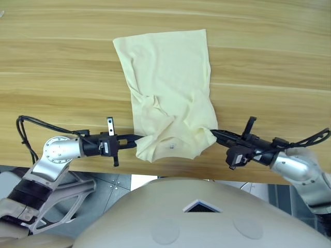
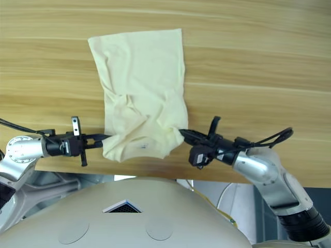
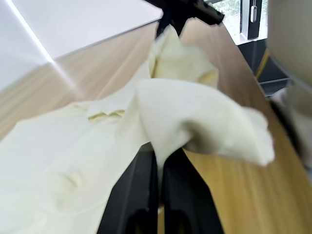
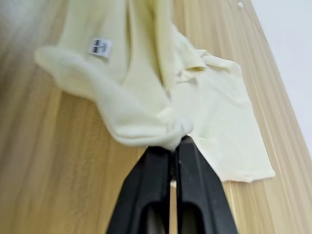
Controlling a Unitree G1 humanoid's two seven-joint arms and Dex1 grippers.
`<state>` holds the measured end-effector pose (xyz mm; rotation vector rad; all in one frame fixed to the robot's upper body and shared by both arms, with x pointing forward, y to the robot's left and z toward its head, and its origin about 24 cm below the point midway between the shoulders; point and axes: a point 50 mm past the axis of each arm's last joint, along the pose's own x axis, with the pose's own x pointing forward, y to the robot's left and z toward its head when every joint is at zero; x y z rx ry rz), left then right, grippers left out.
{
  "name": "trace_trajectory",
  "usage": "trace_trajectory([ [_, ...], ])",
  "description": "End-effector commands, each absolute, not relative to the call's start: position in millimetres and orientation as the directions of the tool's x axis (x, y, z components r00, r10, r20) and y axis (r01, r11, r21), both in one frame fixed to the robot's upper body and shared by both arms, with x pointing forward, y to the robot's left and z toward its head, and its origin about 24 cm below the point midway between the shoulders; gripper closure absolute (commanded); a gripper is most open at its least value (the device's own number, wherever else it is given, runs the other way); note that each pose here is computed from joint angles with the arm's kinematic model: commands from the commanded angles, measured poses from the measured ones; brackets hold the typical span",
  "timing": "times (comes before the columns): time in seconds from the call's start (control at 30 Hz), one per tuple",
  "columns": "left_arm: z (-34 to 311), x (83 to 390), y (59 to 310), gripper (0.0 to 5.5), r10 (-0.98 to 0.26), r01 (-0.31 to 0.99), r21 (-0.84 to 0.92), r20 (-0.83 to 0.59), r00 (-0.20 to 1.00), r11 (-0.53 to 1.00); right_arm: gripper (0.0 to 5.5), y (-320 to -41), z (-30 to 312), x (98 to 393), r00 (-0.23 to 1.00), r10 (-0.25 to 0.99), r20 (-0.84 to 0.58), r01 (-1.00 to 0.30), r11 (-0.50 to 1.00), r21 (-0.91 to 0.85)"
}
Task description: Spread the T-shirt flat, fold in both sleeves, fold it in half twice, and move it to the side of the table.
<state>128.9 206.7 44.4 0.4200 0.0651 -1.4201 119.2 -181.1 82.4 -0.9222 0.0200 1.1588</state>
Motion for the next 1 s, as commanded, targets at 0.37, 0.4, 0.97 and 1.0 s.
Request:
trace_trajectory([
  [0.37,59,96,206,5.49,-0.958,0.986,0.152,-0.264,0.107,0.068,5.5,-182,127,115,0.382,0.824,-0.417,-0.819,0.092,-0.567],
  [0.4,60,99,204,5.49,-0.963,0.986,0.154,-0.249,0.103,0.066,5.5,-180,127,117,0.373,0.833,-0.408,-0.82,0.089,-0.566],
  [0.97,32,245,187,5.49,-0.661,0.579,-0.424,-0.063,0.748,0.696,5.5,-152,95,257,0.731,0.669,-0.131,-0.629,0.588,-0.509],
  [1.0,32,249,189,5.49,-0.643,0.556,-0.443,-0.065,0.763,0.703,5.5,-151,94,262,0.741,0.66,-0.126,-0.62,0.6,-0.506],
])
